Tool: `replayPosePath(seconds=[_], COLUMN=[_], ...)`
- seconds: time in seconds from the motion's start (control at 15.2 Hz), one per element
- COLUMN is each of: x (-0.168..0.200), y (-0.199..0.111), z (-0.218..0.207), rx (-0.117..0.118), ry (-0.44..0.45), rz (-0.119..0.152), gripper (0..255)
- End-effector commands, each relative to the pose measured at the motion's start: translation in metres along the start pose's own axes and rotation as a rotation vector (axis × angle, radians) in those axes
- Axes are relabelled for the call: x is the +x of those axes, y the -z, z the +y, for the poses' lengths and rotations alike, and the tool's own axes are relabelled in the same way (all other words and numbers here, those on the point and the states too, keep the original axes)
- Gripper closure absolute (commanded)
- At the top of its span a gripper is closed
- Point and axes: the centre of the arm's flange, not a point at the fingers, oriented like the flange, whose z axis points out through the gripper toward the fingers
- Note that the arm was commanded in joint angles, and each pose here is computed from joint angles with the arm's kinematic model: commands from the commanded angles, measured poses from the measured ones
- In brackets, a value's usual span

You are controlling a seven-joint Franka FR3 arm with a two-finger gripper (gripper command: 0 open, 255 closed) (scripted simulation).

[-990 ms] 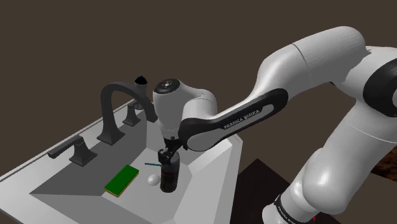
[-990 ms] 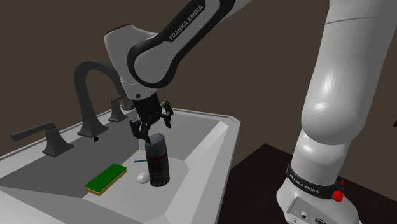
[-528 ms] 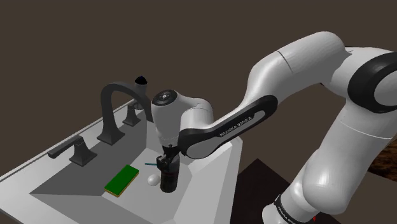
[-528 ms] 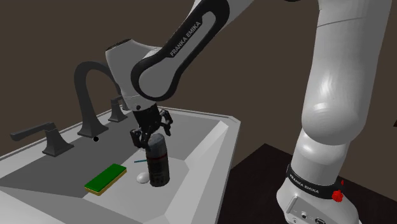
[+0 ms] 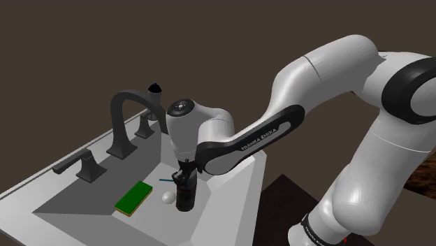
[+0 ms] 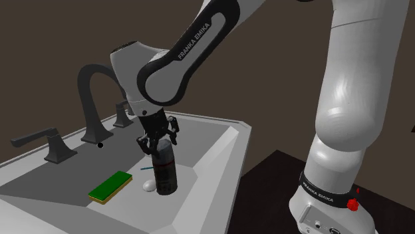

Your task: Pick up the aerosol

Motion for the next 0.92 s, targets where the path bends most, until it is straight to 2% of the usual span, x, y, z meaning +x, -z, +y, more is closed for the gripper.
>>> replayPosePath(seconds=[0.0,0.86], x=[0.0,0.0], y=[-0.002,0.06], z=[0.0,0.015], rx=[-0.001,-0.001], ry=[0.0,0.0], rz=[-0.004,-0.004], gripper=[255,255])
